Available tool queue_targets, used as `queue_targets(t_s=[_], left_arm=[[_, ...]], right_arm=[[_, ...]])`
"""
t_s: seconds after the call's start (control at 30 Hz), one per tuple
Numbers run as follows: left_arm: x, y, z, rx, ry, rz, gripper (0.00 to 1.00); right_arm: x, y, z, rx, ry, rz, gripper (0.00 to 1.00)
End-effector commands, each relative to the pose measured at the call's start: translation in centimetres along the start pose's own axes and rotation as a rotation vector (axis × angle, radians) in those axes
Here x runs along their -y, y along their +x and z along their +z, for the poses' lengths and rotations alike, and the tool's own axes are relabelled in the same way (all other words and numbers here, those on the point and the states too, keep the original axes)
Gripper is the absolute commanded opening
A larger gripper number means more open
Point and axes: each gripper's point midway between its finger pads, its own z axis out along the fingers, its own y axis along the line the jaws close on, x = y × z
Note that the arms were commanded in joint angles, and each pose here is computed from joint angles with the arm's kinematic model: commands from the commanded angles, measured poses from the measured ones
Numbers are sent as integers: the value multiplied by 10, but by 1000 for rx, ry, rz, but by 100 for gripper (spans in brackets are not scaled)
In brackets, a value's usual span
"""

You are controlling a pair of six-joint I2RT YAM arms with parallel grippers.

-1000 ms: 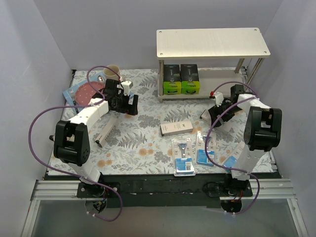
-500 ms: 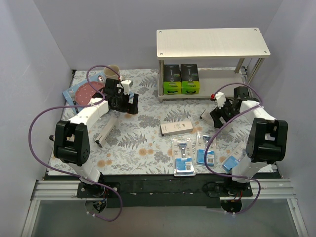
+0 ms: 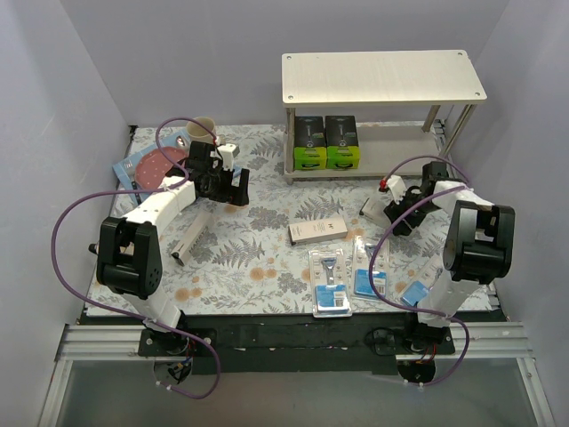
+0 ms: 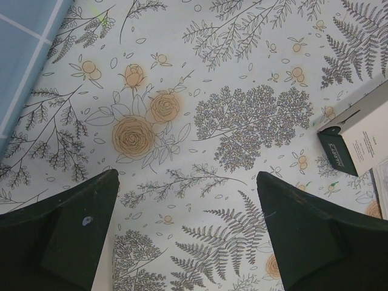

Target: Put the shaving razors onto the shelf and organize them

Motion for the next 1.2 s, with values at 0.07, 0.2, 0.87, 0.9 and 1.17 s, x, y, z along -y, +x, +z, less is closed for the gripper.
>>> queue_targets(t_s=[0.07,0.2,0.87,0.9,1.17], left_arm=[[4,-15,-12,51,2,26,98],[5,-15,-7,42,14,16,98],[8,-11,-8,14,-7,47,98],[7,-9,-8,11,-10,49,98],[4,-8,-7,1,-22,59,98]], right_arm=[[-7,-34,-27,107,-33,30,57],[8,-76,-58,248,54,198,56],[115,-190,-68,543,294,678,52],[116,-193,-65,541,296,680,52],[121,-211,-30,499,335,692,52]])
